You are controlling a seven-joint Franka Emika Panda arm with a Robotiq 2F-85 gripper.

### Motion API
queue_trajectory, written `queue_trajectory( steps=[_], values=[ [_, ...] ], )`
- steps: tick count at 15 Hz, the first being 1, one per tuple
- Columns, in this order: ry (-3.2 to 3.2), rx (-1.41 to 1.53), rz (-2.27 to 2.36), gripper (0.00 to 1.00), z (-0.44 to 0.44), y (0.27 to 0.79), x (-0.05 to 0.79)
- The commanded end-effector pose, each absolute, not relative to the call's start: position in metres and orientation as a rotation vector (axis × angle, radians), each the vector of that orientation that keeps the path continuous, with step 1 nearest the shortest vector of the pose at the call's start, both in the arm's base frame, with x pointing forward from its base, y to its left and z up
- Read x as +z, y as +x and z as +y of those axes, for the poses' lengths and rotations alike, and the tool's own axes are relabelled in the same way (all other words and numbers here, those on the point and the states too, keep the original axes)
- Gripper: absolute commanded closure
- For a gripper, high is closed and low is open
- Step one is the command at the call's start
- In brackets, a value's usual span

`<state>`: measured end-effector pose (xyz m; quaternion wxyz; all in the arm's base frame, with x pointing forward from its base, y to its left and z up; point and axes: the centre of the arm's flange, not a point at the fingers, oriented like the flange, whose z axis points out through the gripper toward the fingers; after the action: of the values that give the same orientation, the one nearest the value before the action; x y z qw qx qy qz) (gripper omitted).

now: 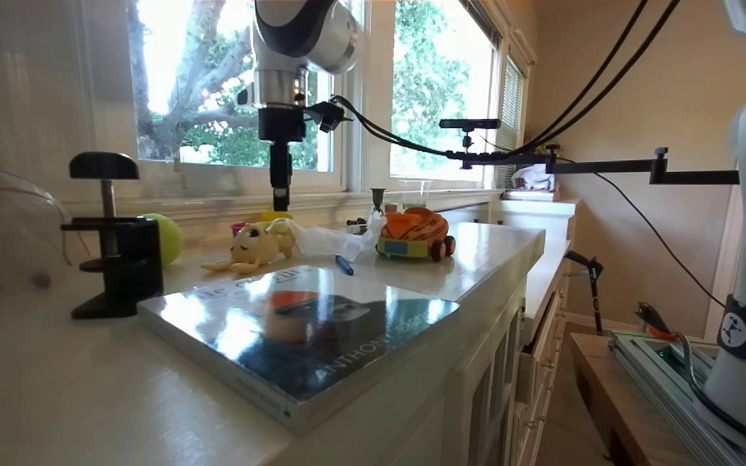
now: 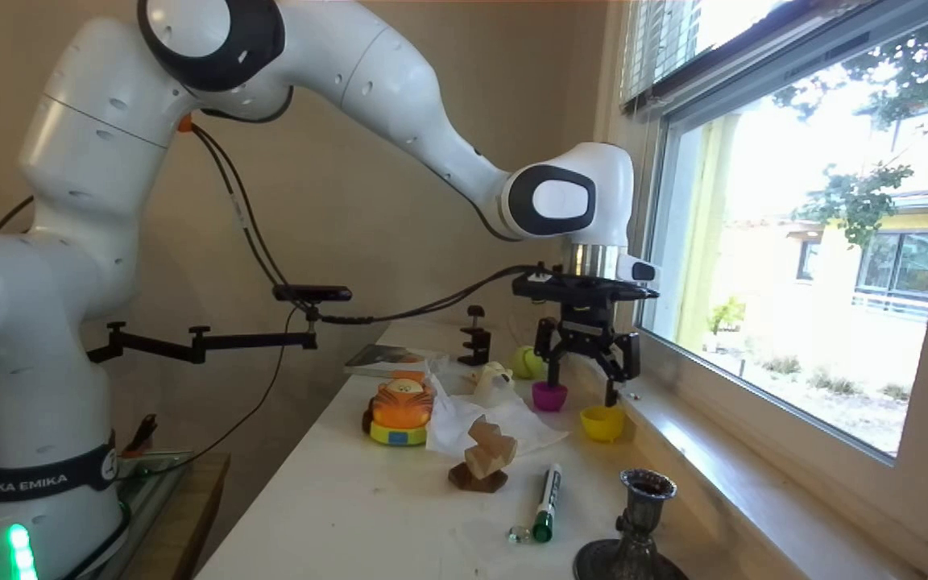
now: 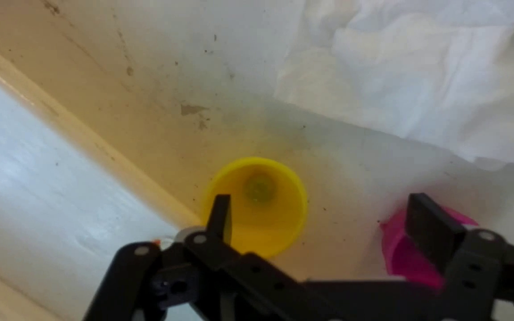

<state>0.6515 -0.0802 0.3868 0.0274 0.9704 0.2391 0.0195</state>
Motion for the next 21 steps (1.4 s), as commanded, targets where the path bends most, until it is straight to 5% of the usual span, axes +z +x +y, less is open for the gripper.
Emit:
queue_trajectory(
  steps=[1, 13, 21],
  values=[
    [3.034, 0.064, 0.563, 0.00, -0.071, 0.619, 0.435],
    [3.011, -0.146, -0.010, 0.00, -0.092, 0.515, 0.489],
    [3.035, -0.193, 0.022, 0.00, -0.097, 0.535, 0.485]
  ],
)
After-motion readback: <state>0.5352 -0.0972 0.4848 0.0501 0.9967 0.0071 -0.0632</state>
